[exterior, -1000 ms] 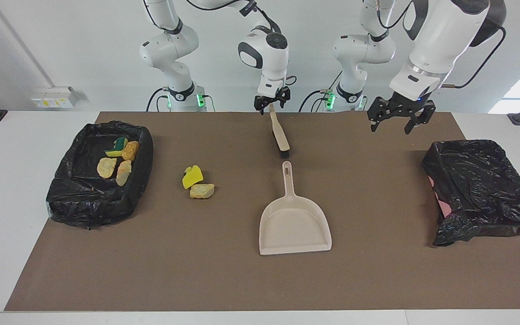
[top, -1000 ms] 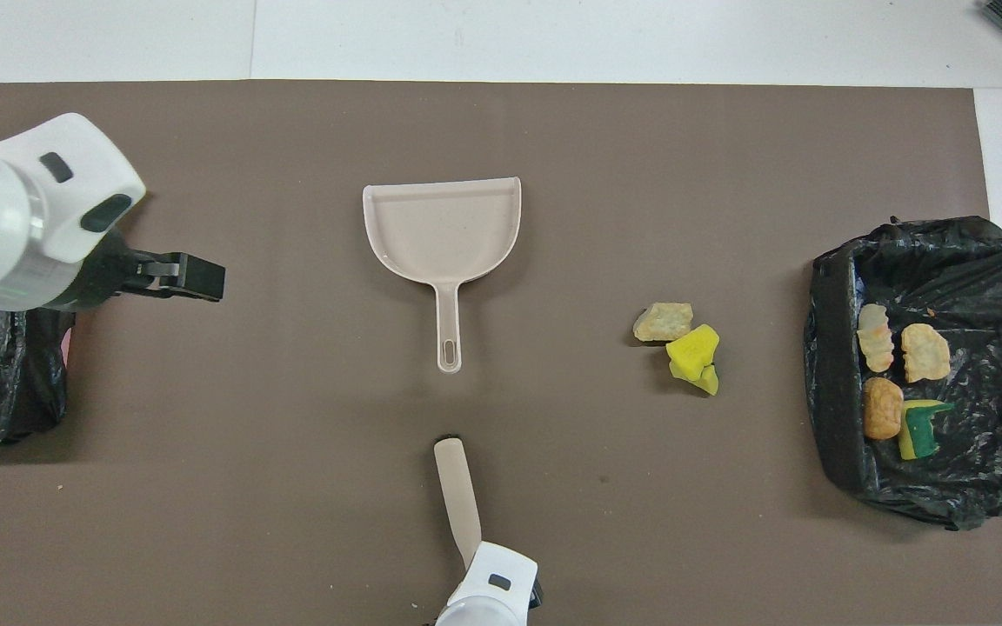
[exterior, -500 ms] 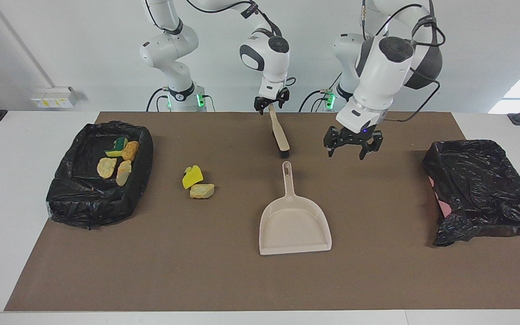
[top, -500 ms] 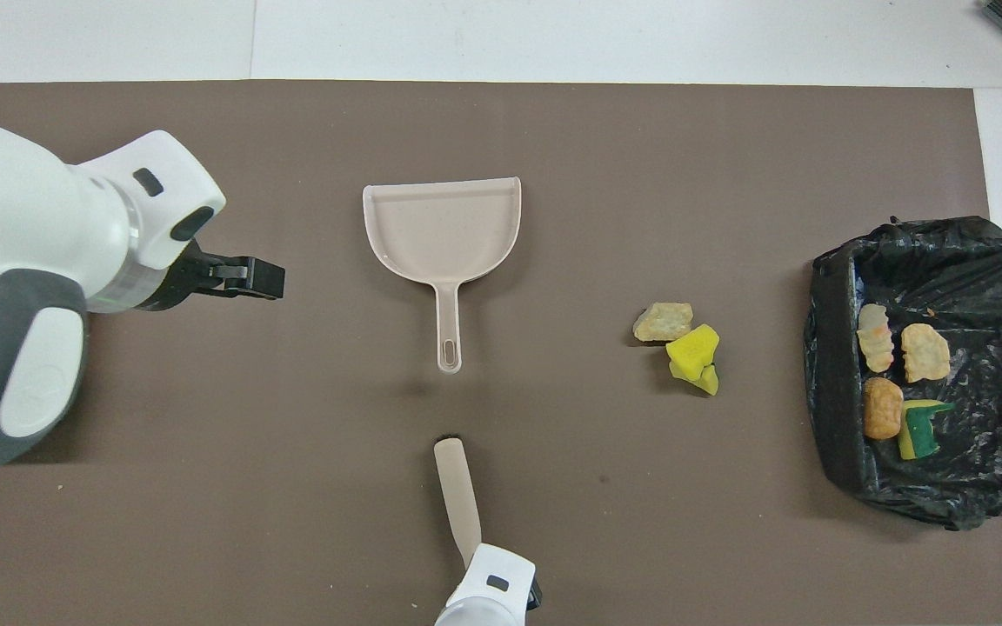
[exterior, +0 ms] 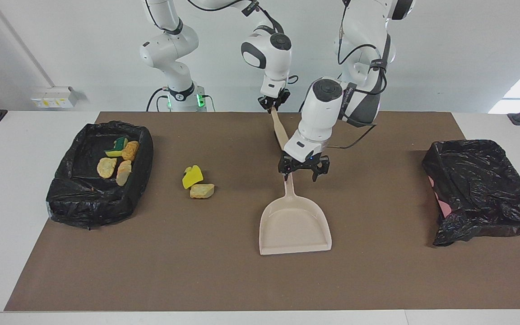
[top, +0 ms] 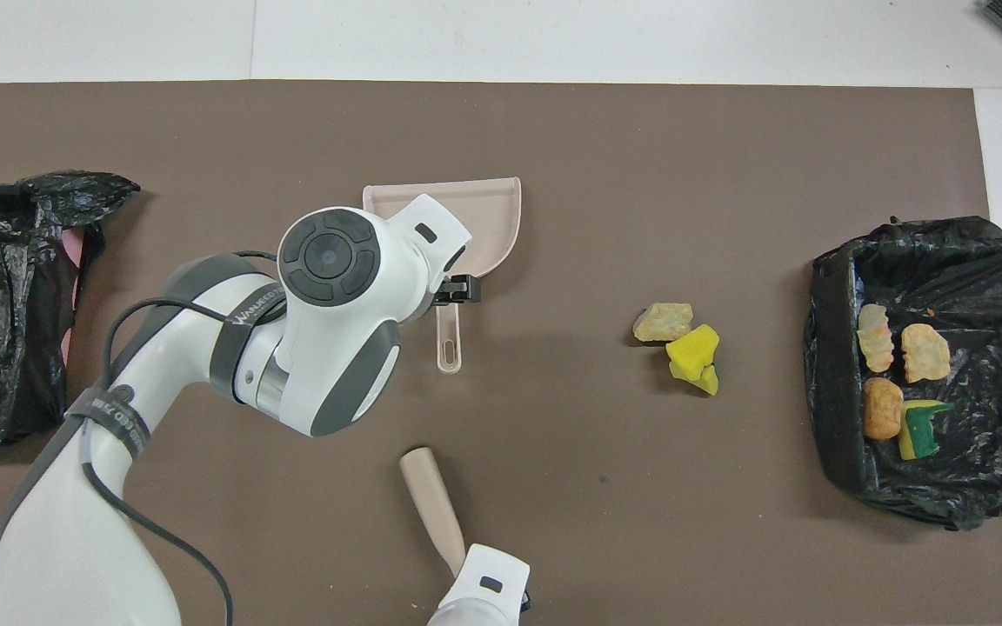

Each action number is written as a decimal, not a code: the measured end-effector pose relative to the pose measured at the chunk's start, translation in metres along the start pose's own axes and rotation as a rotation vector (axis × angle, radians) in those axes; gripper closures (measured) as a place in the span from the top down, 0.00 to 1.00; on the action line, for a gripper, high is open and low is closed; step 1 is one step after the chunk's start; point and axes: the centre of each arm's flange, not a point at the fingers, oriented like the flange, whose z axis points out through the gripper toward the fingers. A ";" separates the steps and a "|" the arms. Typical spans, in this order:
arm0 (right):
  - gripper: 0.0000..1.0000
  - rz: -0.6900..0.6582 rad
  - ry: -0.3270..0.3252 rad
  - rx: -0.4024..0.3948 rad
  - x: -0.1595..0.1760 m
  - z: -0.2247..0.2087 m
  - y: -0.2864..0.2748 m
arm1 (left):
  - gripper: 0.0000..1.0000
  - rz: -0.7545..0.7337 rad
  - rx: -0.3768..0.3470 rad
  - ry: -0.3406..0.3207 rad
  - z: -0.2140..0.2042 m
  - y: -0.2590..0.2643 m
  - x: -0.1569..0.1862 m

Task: Sweep and dump trash in bin
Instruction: 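Grasp the dustpan with the left gripper while the right gripper grasps the brush, then sweep the remaining pieces into the dustpan with the right gripper's brush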

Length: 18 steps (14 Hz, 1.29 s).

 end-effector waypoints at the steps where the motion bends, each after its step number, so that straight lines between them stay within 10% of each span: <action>1: 0.27 0.003 0.000 0.001 0.001 0.000 0.001 | 1.00 0.002 0.001 -0.003 0.007 0.002 0.000; 6: 0.27 0.021 -0.032 -0.029 0.002 -0.015 0.013 | 0.94 0.017 0.011 -0.030 0.027 0.013 -0.009; 9: 0.27 0.050 -0.052 -0.079 -0.002 -0.051 0.043 | 0.65 0.005 0.017 -0.040 0.033 0.015 -0.013; 12: 0.27 0.127 -0.071 -0.133 -0.003 -0.082 0.092 | 0.60 0.002 0.024 -0.050 0.038 0.013 -0.016; 14: 0.27 0.219 -0.072 -0.144 0.006 -0.098 0.136 | 0.33 0.001 0.025 -0.053 0.039 0.013 -0.017; 18: 0.27 0.368 -0.055 -0.249 0.031 -0.099 0.234 | 0.31 -0.003 0.028 -0.050 0.038 0.009 -0.014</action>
